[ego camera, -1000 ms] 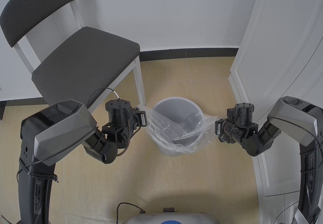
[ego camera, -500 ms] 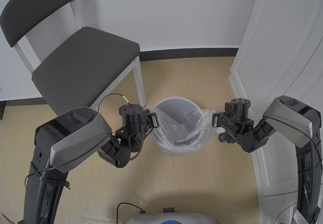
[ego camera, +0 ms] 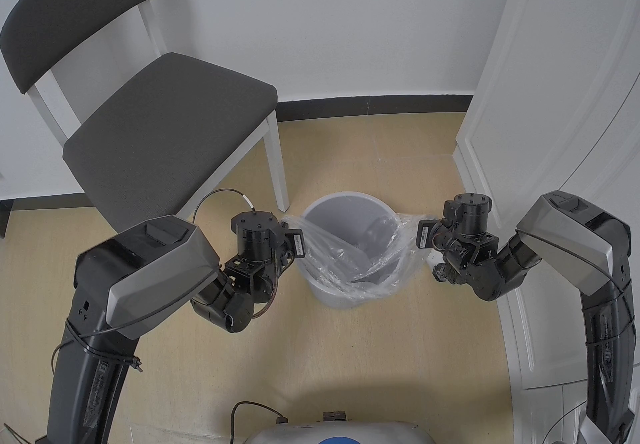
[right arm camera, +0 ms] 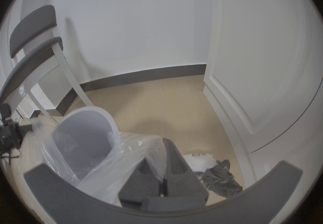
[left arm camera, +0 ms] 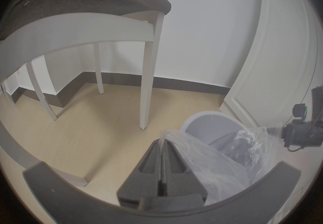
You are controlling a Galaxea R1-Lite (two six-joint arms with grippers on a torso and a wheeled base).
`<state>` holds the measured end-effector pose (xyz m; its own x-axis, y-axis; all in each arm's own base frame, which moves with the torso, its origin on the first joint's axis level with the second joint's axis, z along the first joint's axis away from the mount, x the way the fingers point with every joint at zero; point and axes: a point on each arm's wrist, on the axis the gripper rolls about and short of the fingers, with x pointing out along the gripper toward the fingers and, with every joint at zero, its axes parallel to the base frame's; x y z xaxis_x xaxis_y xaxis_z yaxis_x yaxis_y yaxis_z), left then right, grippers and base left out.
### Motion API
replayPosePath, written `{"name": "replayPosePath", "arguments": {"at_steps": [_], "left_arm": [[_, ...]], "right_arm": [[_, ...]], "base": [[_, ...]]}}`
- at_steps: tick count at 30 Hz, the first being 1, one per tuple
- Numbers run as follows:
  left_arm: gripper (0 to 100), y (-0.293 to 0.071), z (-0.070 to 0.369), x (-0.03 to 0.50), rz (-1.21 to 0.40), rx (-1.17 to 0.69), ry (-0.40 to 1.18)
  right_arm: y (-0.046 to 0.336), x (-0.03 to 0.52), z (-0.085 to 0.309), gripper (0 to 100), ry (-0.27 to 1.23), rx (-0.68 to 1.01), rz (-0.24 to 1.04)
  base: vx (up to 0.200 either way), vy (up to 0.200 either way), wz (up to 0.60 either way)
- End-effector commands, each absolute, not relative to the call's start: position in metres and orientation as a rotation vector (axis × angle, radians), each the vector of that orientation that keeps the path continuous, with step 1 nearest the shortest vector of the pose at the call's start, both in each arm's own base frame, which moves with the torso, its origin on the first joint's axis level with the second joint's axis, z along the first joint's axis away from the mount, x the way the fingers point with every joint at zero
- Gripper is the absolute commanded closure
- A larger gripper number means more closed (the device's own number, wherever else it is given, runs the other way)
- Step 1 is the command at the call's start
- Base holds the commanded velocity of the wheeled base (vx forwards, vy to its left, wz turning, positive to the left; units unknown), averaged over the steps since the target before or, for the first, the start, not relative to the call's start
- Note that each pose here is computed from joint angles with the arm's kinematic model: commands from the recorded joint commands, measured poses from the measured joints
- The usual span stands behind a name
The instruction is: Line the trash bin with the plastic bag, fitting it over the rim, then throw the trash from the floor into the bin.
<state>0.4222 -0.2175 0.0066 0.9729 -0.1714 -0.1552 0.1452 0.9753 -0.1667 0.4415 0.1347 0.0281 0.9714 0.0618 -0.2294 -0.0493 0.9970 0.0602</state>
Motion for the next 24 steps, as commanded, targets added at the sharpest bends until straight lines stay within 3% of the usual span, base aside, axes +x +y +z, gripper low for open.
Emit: {"name": "replayPosePath", "arguments": {"at_steps": [1, 11, 20, 24], "left_arm": [[100, -0.203, 0.003, 0.421, -0.136, -0.118, 0.196], [100, -0.188, 0.0, 0.385, -0.261, -0.009, 0.317], [100, -0.189, -0.012, 0.385, -0.265, 0.024, 0.332], [100, -0.187, -0.023, 0.389, -0.267, 0.118, 0.277]], "right_arm": [[0.132, 0.43, 0.023, 100, 0.285, 0.018, 0.067], [0.128, 0.401, 0.017, 100, 0.404, -0.106, 0.137], [0.132, 0.385, 0.0, 100, 0.471, -0.2, 0.181], [0.135, 0.377, -0.011, 100, 0.503, -0.248, 0.206]], "base": [[0.0, 0.0, 0.0], [0.0, 0.0, 0.0], [0.0, 0.0, 0.0], [0.0, 0.0, 0.0]]}}
